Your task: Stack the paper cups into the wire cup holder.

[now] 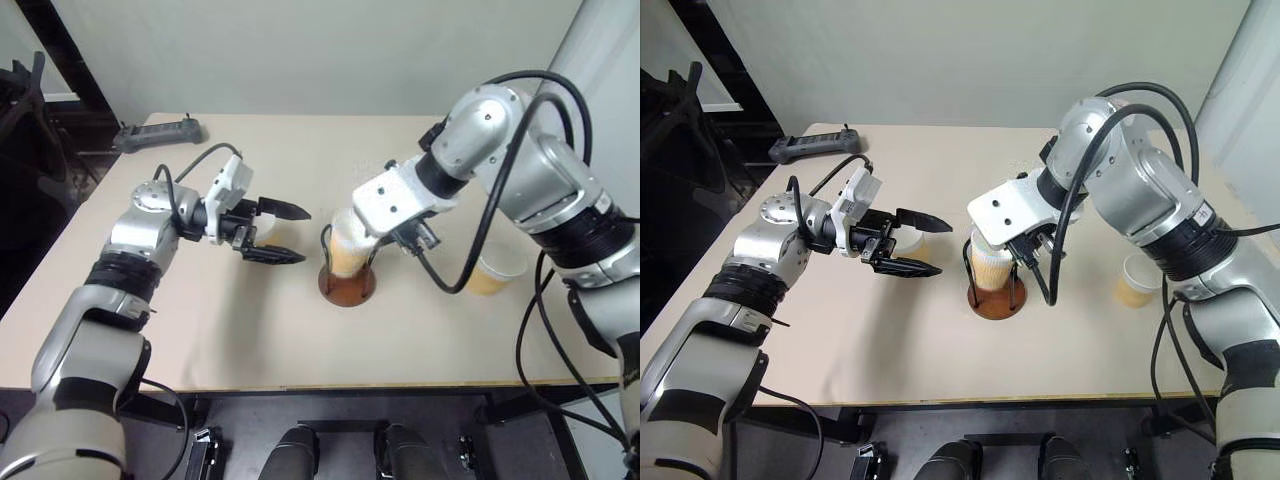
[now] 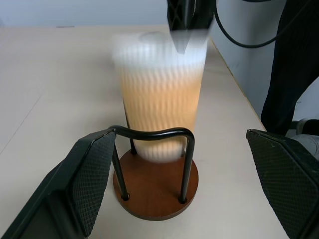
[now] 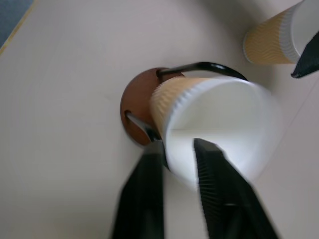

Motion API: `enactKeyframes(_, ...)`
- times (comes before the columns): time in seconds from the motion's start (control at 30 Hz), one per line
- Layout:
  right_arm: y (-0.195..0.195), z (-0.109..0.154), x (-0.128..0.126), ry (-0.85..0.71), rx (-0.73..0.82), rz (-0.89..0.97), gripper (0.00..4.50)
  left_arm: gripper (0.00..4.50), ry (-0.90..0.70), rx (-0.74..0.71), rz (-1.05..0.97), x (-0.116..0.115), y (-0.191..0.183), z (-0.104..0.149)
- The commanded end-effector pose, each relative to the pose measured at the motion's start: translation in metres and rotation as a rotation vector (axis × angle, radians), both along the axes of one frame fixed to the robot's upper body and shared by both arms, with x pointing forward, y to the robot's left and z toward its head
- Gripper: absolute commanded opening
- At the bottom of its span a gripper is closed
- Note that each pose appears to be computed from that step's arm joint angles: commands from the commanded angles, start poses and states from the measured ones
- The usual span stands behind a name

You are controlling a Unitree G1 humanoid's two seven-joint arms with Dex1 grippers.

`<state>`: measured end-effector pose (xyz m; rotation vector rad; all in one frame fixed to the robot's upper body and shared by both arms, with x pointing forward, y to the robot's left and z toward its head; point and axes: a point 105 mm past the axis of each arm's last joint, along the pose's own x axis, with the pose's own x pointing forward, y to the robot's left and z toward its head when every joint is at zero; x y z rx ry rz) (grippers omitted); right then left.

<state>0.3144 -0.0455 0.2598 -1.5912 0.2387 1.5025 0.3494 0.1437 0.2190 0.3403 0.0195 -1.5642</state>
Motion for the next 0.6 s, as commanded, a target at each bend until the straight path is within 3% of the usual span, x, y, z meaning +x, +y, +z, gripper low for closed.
enactKeyframes(0.03,0.002,0.015,-0.005,-0.042,0.036,0.016,0.88,4.5,-0.046,-0.011,-0.041,-0.004,-0.002,0.016)
enactKeyframes(0.3,0.003,0.021,-0.002,-0.061,0.061,-0.001,0.88,4.5,-0.045,-0.013,-0.043,-0.004,-0.002,0.015)
enactKeyframes(0.6,-0.018,0.065,0.009,-0.054,0.271,-0.171,0.88,4.5,-0.037,-0.015,-0.027,-0.004,0.003,0.014)
